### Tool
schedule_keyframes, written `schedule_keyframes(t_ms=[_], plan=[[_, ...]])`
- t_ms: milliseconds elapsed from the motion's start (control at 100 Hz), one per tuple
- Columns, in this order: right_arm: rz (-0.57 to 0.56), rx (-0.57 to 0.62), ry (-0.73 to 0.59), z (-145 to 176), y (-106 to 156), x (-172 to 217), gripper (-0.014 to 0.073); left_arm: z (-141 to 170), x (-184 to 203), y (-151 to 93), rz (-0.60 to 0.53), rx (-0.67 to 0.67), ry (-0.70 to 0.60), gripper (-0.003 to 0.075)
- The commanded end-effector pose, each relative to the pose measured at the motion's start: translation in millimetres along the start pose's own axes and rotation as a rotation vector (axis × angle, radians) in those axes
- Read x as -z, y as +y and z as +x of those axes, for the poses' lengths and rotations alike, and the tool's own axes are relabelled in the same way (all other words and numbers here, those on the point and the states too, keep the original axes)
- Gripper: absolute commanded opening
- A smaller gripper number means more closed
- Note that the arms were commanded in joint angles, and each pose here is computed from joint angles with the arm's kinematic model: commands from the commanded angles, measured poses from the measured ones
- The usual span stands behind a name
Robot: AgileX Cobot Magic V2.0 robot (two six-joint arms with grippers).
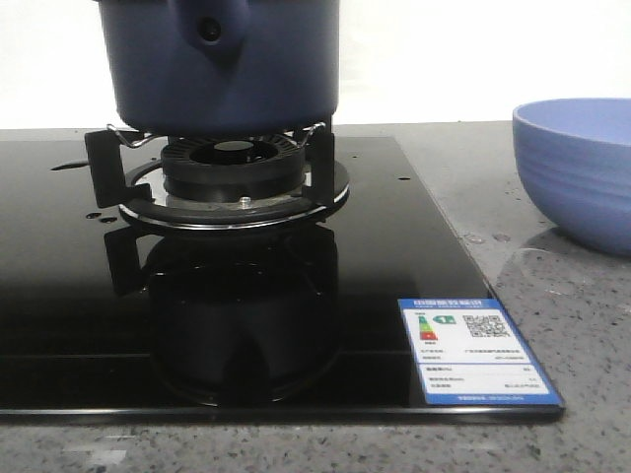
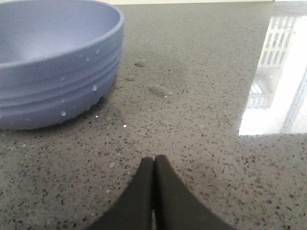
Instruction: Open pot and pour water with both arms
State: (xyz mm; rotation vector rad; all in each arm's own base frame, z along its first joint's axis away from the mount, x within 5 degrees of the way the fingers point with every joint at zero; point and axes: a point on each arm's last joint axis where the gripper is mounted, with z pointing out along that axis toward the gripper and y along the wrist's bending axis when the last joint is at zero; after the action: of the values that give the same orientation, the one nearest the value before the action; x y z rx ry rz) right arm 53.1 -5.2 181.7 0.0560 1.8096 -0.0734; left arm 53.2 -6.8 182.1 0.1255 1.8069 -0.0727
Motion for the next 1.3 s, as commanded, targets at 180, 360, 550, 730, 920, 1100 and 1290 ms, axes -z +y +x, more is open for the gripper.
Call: schedule_keyframes(t_ms=[180, 360, 550, 730, 920, 1100, 1290], plan=[[0.008, 0.000, -0.009, 6.2, -0.3, -1.5, -0.0063, 3.0, -1.1, 0.1, -0.003, 0.013, -0.047, -0.0020], [0.008, 0.000, -0.009, 6.2, -0.3, -1.5, -0.0063, 3.0, -1.1, 0.1, -0.003, 0.013, -0.047, -0.0020], [0.008, 0.000, -0.009, 6.2, -0.3, -1.5, -0.0063, 3.0, -1.1, 0.1, -0.003, 0.013, -0.047, -0.0020], [0.013, 0.023, -0.038, 3.6, -0.7, -1.4, -0.0063, -1.0, -0.8, 1.4, -0.020, -0.044, -0.090, -0.0020], [-0.045, -0.220, -0.300, -20.1, 1.5, 2.7, -0.0063, -20.5, 3.1, 1.0, 0.030, 0.281, -0.309, -0.0020], [-0.084, -0.558, -0.387, -28.3, -2.0, 5.7, -0.0063, -27.0, 5.7, 6.6, 0.060, 0.686, -0.397, -0.0020], [-0.101, -0.619, -0.415, -38.0, -2.6, 10.1, -0.0062, -29.5, 6.9, 5.8, 0.117, 0.954, -0.373, -0.0020]])
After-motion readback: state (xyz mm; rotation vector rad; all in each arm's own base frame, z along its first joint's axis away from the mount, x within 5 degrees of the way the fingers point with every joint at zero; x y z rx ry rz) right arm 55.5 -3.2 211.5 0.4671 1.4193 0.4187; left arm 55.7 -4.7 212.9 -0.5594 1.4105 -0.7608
